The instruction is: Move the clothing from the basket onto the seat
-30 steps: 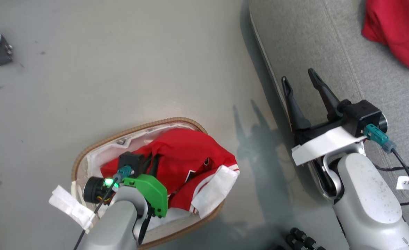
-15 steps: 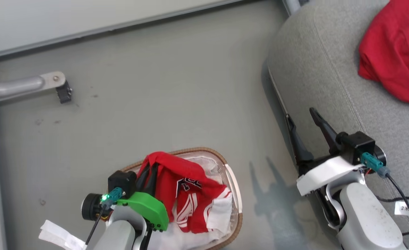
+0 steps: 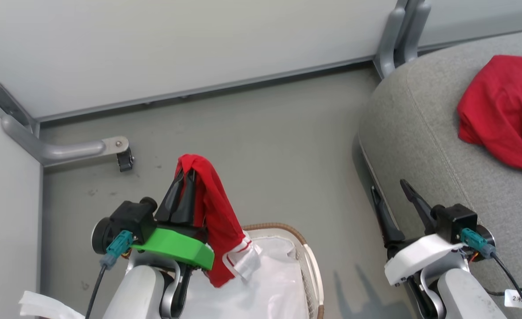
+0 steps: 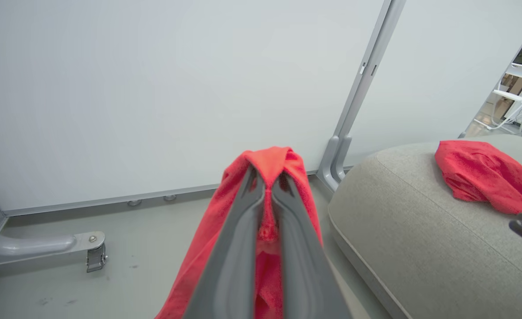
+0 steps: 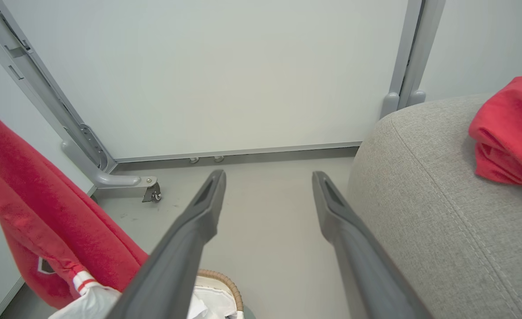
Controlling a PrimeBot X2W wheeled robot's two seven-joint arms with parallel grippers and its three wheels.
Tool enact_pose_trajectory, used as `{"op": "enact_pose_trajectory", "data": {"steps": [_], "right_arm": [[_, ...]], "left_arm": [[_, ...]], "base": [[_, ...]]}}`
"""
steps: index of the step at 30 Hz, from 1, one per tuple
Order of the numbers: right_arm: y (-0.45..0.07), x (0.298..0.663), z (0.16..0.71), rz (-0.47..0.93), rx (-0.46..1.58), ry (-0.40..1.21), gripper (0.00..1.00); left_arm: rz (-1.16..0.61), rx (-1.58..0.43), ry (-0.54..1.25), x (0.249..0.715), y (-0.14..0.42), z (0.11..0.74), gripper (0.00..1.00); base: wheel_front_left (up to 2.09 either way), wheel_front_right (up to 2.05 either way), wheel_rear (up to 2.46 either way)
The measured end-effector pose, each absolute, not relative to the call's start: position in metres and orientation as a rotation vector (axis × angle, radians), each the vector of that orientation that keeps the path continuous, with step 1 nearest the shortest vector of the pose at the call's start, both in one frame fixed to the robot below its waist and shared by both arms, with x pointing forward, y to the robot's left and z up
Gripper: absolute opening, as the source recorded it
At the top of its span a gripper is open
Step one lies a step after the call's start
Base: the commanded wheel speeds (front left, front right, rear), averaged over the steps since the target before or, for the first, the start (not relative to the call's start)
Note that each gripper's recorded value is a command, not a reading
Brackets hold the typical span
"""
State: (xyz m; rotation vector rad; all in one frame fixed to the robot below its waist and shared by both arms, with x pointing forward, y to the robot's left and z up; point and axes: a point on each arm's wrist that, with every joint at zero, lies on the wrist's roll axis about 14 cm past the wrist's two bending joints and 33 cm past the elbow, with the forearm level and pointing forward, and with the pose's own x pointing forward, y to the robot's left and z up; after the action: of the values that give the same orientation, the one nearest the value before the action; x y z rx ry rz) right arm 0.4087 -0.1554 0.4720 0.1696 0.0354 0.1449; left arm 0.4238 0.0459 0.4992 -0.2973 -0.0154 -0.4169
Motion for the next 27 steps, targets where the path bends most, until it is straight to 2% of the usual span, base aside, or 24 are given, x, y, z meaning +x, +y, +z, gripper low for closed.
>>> {"op": "enact_pose_trajectory", "data": {"steps": [7, 12, 20, 27], "right_arm": [[-0.149, 0.39, 0.478, 0.157, 0.182, 0.022, 1.0], [-0.13, 0.381, 0.481, 0.218, 0.166, 0.021, 1.0], [-0.046, 0.362, 0.487, 0.496, 0.155, 0.026, 1.0], [0.012, 0.374, 0.514, 0.694, 0.118, -0.039, 1.0]], "left_arm": [[-0.448, -0.31, -0.191, 0.414, 0.045, 0.562, 0.0], [-0.465, -0.307, -0.263, 0.409, 0.043, 0.588, 0.0], [-0.486, -0.315, -0.293, 0.399, 0.038, 0.6, 0.0], [-0.529, -0.322, -0.306, 0.392, 0.028, 0.606, 0.0]], "base": [[0.0, 0.0, 0.0], [0.0, 0.0, 0.0], [0.0, 0.0, 0.0], [0.0, 0.0, 0.0]]}}
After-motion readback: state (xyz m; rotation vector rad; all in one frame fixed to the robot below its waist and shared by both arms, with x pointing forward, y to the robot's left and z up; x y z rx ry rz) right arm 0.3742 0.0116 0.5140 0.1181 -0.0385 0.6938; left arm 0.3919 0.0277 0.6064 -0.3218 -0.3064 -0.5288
